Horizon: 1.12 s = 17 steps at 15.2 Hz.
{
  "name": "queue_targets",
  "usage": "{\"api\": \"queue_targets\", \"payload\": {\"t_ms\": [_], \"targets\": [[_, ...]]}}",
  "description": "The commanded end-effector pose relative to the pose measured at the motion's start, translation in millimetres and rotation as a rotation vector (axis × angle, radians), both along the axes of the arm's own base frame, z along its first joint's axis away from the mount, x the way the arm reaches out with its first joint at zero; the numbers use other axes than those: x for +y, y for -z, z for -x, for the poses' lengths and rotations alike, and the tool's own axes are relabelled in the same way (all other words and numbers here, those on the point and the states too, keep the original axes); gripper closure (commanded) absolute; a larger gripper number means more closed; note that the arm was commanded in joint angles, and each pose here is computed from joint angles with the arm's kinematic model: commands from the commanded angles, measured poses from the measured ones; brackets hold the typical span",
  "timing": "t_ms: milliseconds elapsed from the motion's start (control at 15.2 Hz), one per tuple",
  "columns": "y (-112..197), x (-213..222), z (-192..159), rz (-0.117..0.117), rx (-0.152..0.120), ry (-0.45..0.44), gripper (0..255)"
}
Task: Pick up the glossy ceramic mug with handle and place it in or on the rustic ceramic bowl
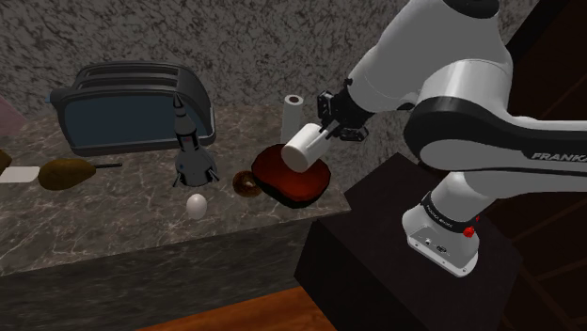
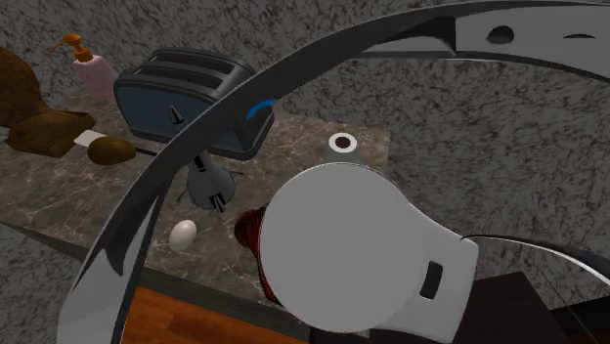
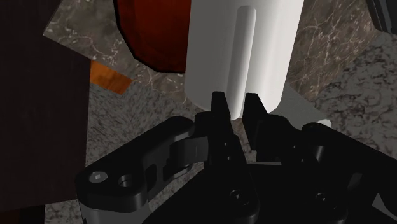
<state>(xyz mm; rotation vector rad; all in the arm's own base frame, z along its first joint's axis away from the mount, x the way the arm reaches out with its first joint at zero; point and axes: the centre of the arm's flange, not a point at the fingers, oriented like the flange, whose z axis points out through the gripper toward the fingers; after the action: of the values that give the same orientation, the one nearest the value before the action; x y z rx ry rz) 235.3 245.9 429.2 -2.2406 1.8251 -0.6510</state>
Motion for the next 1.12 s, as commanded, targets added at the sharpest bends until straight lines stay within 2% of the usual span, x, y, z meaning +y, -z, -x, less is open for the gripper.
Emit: {"api": "queue_targets", "payload": {"t_ms": [0,858,1056], "targets": [[10,-1,1,0.0,-0.001,0.0,255],[78,-1,1,0.0,-0.001,0.0,255],[78,-1,1,0.0,-0.001,0.0,255]]}}
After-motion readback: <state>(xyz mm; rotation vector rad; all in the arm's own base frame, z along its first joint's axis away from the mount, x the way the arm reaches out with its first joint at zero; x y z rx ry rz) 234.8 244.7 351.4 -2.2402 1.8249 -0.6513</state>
